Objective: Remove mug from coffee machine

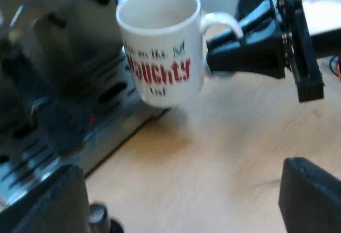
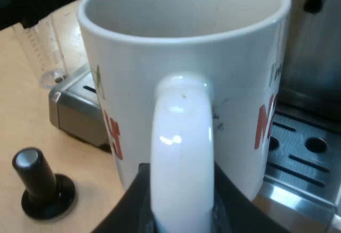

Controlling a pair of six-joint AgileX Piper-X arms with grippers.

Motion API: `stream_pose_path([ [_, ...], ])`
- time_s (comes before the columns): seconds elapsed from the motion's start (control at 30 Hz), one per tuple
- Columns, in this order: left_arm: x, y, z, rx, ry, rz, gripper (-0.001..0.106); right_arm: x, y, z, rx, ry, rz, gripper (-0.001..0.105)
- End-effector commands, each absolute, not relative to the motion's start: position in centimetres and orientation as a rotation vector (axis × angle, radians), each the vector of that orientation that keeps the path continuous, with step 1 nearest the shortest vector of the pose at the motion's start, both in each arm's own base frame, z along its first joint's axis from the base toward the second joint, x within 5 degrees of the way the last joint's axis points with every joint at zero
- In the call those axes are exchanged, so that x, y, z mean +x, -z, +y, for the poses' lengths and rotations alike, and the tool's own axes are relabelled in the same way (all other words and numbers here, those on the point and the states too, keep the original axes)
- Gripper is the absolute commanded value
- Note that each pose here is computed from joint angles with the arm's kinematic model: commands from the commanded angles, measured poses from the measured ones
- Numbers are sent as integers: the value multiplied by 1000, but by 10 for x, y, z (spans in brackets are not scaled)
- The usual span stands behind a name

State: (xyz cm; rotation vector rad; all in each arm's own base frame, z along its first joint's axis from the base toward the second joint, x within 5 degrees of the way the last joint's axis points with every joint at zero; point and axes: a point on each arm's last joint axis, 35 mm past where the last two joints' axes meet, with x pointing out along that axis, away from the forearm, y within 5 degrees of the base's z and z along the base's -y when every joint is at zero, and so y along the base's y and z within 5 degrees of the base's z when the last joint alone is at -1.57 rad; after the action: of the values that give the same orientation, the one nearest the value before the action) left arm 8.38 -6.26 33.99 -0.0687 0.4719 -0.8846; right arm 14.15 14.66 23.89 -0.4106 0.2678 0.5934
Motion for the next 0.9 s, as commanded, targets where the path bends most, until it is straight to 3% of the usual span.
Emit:
stream_pose_path([
  [0.03,83,-346,-65,-64,914,424,87,134,-253,138,-406,-587,234,0],
  [0.43,89,-341,-82,-39,1005,468,87,101,-274,100,-373,-561,222,0],
  [0.6,98,-341,-96,-31,1056,456,87,87,-280,78,-379,-452,208,0],
  [0.77,103,-336,-108,-18,1097,487,87,81,-280,66,-336,-325,227,0],
  [0.9,105,-334,-119,-6,1141,492,87,81,-276,59,-387,-188,257,0],
])
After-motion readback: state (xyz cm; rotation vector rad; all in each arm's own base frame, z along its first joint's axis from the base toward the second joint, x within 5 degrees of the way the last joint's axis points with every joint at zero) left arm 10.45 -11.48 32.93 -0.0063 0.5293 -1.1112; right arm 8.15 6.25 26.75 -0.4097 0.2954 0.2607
